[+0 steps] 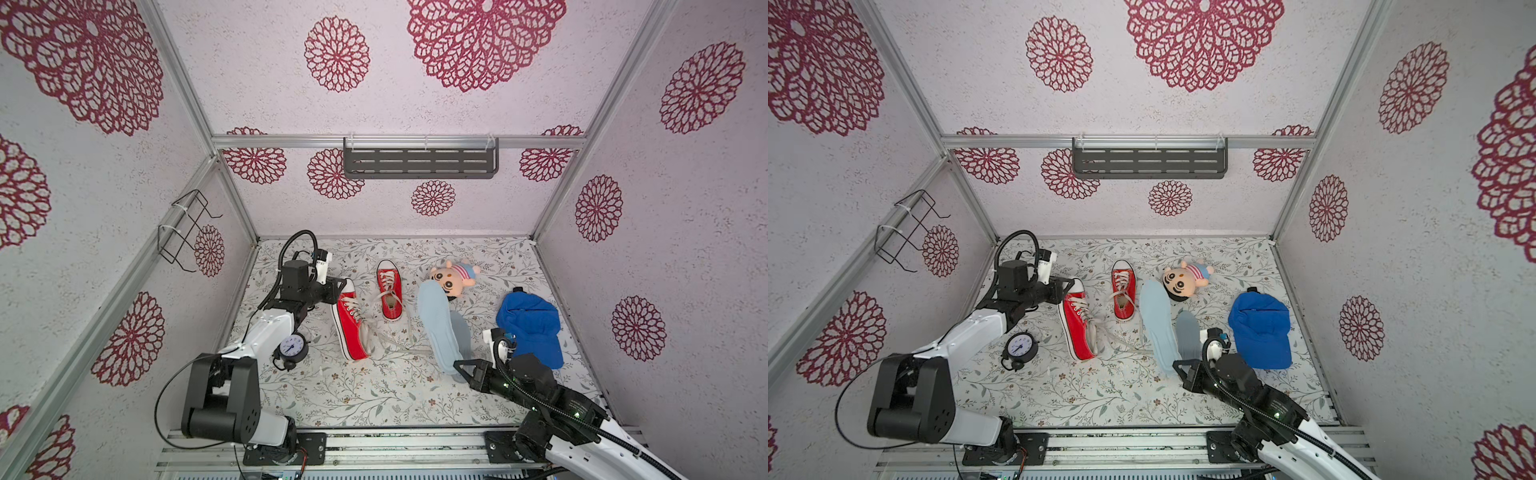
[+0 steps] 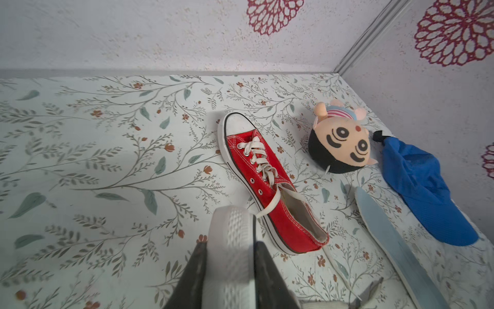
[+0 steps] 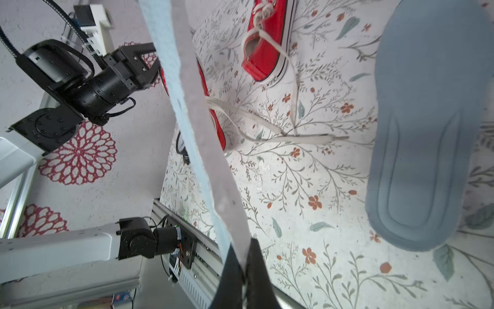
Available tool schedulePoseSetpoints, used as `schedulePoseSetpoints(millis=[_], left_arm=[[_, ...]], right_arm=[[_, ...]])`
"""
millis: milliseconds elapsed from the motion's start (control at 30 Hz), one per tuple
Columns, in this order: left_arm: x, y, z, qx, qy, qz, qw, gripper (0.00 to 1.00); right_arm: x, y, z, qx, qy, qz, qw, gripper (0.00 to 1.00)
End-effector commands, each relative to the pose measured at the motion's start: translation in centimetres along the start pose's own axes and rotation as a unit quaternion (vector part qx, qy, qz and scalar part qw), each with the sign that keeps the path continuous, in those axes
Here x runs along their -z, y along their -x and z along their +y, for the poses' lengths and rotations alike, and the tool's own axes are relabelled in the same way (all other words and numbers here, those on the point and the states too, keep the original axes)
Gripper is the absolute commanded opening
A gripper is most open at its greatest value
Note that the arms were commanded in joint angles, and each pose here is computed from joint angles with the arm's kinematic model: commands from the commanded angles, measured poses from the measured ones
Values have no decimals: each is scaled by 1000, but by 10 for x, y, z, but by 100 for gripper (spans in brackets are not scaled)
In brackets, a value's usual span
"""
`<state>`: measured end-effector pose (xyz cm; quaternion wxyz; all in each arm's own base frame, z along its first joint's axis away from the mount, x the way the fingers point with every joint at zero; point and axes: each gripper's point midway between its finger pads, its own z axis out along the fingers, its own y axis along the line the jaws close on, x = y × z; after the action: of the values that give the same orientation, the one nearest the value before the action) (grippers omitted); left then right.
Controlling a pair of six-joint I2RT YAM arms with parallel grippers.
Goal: Remove the insole from the shoe
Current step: Place the shoe at the center of the board, then place the insole at the center of the board.
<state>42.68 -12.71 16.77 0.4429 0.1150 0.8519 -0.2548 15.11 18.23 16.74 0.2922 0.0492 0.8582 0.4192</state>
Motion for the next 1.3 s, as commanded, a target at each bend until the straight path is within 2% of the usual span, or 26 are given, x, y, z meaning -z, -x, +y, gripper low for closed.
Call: schedulePoseSetpoints(millis=[0,233,267,367,400,433,500,633,733,833,967,1133,1167,1267], left_arm=[[-15,39,-15,-7,-80,-34,996,0],[-77,60,14,21,-121,-15,992,0],[-93,48,25,31,-120,-1,992,0],[-114,45,42,50,-122,6,991,1],[-121,44,48,59,-122,11,991,9],[-126,44,53,66,-122,13,990,25],[-134,43,59,70,-119,18,990,47],[-133,57,75,58,-80,1,995,71],[-119,79,82,48,-56,-18,997,85],[-94,103,82,27,-26,-46,998,94],[-38,139,57,5,-16,-101,995,97],[30,147,16,6,-20,-156,988,97],[44,144,8,10,-21,-168,986,97],[82,132,-12,19,-18,-200,979,96]], right_arm=[[-3,16,13,14,14,-21,1000,0],[-17,19,14,6,10,-10,1000,0],[-19,18,13,3,9,-7,1000,0],[-25,8,9,-6,7,16,1000,0],[-27,5,6,-9,2,25,1000,0],[-29,1,3,-11,-3,33,999,0],[-30,-5,-3,-20,-14,46,999,0],[-33,-15,-17,-46,-39,62,996,0],[-39,-22,-24,-70,-39,67,994,0],[-46,-27,-30,-95,-35,67,993,0],[-59,-35,-42,-126,-45,57,989,0],[-73,-42,-60,-171,-56,29,983,0],[-75,-41,-64,-180,-54,19,982,3],[-77,-41,-68,-175,-60,12,983,29]])
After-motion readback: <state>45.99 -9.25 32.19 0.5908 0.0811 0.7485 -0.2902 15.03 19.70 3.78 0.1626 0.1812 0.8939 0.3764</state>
